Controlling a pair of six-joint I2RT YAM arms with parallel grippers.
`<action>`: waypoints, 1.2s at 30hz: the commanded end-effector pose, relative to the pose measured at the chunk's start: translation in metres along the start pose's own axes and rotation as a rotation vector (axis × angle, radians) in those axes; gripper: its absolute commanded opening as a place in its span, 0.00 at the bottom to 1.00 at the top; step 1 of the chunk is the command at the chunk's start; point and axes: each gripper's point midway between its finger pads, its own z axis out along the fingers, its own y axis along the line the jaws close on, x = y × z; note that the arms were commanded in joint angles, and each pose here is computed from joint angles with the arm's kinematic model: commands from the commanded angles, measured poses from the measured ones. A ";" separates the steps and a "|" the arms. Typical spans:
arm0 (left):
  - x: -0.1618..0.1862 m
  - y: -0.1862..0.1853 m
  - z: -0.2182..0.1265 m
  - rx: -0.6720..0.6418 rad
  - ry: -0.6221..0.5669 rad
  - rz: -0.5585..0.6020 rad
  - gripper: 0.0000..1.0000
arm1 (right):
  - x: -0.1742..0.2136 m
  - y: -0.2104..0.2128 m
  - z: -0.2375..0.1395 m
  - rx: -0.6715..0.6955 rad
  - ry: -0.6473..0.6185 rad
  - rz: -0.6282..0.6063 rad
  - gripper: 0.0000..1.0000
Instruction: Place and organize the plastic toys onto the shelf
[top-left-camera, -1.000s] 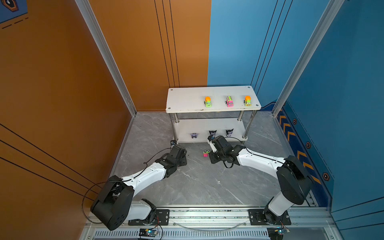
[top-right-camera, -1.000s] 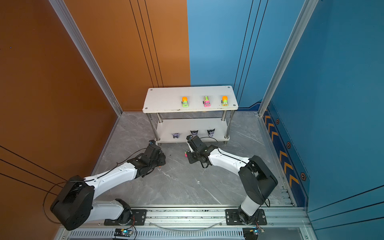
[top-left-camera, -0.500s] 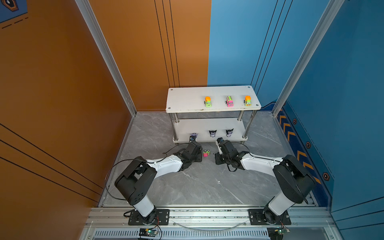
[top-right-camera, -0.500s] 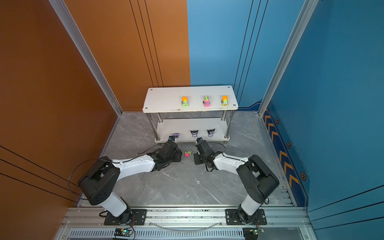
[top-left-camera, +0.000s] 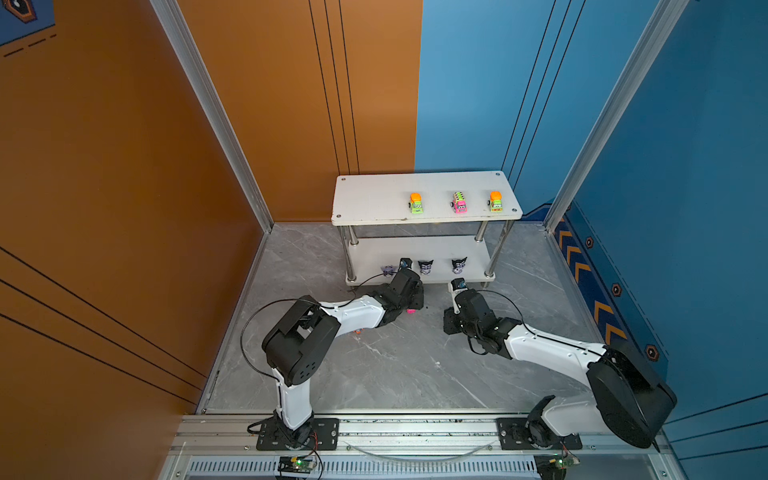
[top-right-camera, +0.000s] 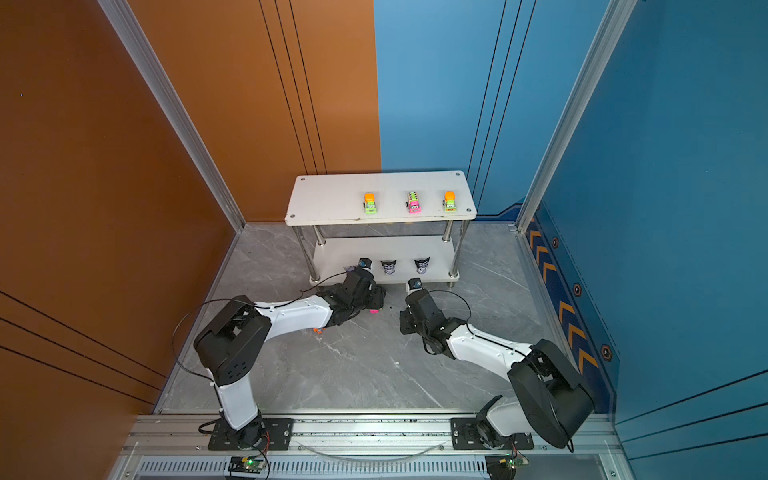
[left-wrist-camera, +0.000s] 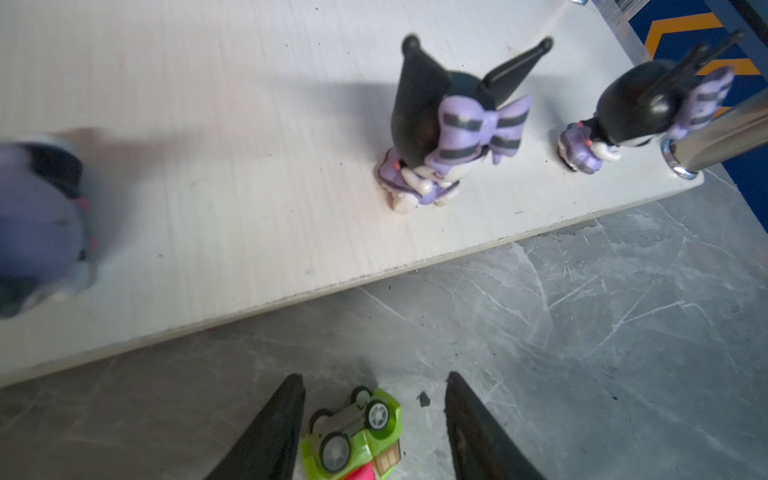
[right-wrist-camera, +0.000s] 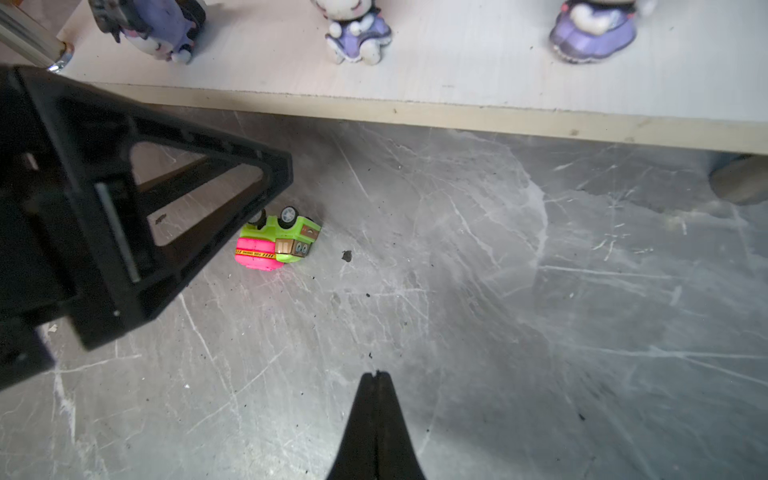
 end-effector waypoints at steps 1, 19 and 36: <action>0.008 -0.007 0.004 0.001 0.026 0.032 0.56 | -0.002 -0.008 -0.006 0.037 -0.016 0.015 0.00; 0.050 -0.002 0.004 -0.043 0.117 0.046 0.56 | -0.008 -0.011 -0.017 0.036 -0.041 0.030 0.00; 0.080 -0.077 -0.030 0.196 0.209 0.020 0.54 | -0.021 -0.043 -0.031 0.109 -0.083 0.079 0.00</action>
